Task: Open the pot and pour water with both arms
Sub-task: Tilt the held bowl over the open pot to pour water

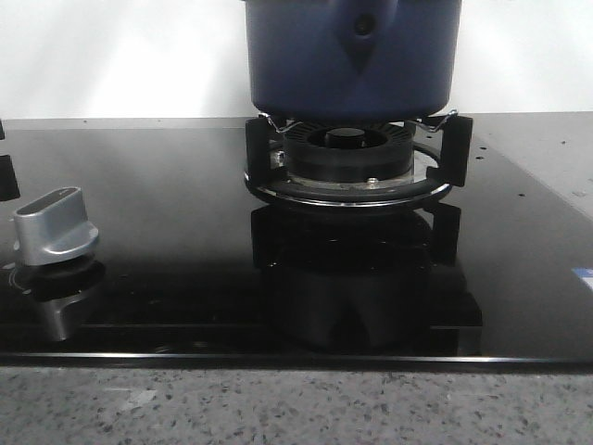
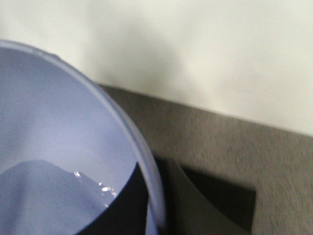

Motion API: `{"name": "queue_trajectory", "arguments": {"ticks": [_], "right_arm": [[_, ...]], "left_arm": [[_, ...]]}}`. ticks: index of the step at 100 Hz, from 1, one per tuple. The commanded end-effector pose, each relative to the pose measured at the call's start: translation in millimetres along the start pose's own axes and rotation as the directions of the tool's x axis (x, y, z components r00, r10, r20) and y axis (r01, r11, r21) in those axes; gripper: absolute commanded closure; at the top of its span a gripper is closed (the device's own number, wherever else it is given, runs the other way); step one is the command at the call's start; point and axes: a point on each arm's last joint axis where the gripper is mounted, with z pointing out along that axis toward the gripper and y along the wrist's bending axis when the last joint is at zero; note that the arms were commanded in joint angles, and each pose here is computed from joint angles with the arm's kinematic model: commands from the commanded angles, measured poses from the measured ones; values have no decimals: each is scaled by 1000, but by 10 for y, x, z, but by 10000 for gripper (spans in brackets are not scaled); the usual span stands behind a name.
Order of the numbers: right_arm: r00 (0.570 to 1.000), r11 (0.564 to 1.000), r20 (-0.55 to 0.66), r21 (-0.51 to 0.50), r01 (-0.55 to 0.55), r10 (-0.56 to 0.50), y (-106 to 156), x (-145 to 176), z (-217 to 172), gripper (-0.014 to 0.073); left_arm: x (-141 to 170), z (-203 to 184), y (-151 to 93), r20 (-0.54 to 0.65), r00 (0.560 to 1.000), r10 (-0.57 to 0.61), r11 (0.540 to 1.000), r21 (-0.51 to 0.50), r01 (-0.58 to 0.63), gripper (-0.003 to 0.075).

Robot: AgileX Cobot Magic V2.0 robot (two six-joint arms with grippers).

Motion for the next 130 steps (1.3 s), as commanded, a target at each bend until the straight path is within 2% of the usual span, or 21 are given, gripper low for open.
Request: {"name": "queue_trajectory", "arguments": {"ticks": [1, 20, 30, 55, 69, 98, 118, 130], "right_arm": [[966, 999, 254, 15, 35, -38, 59, -229, -263, 641], [907, 992, 401, 63, 110, -126, 90, -70, -254, 641], [855, 987, 493, 85, 138, -162, 89, -3, -280, 641], [739, 955, 608, 137, 264, -292, 126, 212, -240, 642], [703, 955, 651, 130, 268, -286, 139, 310, -210, 642], [583, 955, 767, 135, 262, -269, 166, 261, -298, 642], [577, 956, 771, 136, 262, -268, 163, 266, -300, 642], [539, 956, 801, 134, 261, -259, 171, 292, -310, 642]], "left_arm": [[-346, -178, -53, 124, 992, -21, 1000, -1, 21, 400], [-347, -196, -45, 128, 992, -24, 1000, 12, 23, 400], [-347, -196, -51, 128, 992, -24, 1000, 18, 22, 400], [-348, -197, -75, 128, 992, -24, 999, 45, 19, 400], [-348, -197, -84, 128, 991, -25, 998, 54, 18, 400], [-348, -197, -84, 128, 991, -25, 998, 54, 18, 402], [-348, -197, -84, 128, 991, -25, 998, 54, 18, 402], [-348, -197, -84, 128, 991, -25, 998, 54, 18, 402]]}}
